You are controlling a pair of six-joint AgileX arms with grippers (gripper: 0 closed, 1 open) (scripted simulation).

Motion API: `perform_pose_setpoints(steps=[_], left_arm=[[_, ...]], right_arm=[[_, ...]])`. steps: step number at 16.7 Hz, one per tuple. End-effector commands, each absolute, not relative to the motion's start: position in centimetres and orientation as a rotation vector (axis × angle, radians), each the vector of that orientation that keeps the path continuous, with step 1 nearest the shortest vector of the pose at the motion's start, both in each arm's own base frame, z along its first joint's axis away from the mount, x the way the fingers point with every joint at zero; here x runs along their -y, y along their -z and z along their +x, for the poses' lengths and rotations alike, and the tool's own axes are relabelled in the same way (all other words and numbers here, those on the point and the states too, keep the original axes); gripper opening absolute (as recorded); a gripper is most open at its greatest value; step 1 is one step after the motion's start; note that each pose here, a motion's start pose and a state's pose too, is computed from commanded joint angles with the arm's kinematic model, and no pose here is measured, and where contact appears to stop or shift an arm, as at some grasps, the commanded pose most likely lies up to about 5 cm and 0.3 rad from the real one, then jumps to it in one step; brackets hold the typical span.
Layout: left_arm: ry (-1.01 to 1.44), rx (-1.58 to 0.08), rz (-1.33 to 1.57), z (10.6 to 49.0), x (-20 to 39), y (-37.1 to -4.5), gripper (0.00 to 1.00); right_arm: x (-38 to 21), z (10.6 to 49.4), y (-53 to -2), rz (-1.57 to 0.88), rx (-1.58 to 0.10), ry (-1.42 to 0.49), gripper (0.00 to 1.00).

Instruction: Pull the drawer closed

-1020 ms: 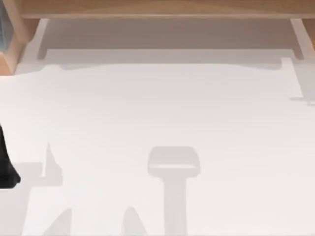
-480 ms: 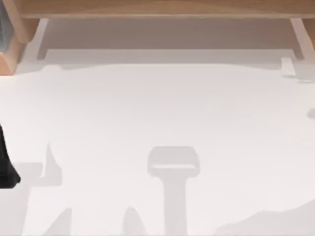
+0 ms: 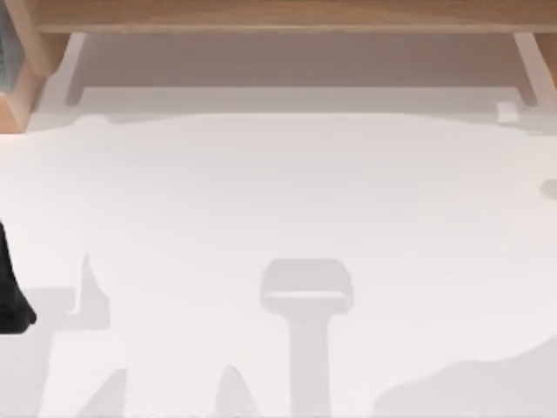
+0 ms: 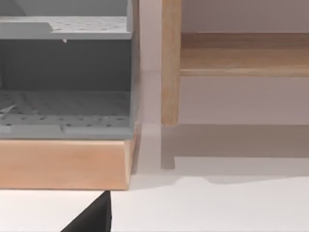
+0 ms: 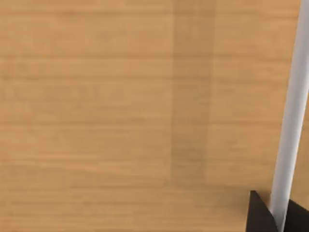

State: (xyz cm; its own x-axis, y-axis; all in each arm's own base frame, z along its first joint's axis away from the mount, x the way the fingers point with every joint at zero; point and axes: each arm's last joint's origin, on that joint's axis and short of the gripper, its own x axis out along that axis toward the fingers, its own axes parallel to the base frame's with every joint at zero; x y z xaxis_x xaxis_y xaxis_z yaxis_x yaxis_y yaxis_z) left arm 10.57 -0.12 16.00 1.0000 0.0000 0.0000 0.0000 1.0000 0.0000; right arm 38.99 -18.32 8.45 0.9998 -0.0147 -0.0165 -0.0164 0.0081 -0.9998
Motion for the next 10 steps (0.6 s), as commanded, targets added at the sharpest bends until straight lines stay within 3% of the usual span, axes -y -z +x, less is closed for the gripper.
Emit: perform_pose_setpoints(steps=[5, 10], left_arm=[[0.0, 0.0, 0.0, 10.6, 0.1, -16.0, 1.0], [0.0, 0.0, 0.0, 10.6, 0.1, -16.0, 1.0]], right_arm=[[18.5, 43.2, -8.9, -1.562, -0.019, 0.014, 0.0], [18.4, 43.5, -8.8, -1.56, -0.023, 0.011, 0.0]])
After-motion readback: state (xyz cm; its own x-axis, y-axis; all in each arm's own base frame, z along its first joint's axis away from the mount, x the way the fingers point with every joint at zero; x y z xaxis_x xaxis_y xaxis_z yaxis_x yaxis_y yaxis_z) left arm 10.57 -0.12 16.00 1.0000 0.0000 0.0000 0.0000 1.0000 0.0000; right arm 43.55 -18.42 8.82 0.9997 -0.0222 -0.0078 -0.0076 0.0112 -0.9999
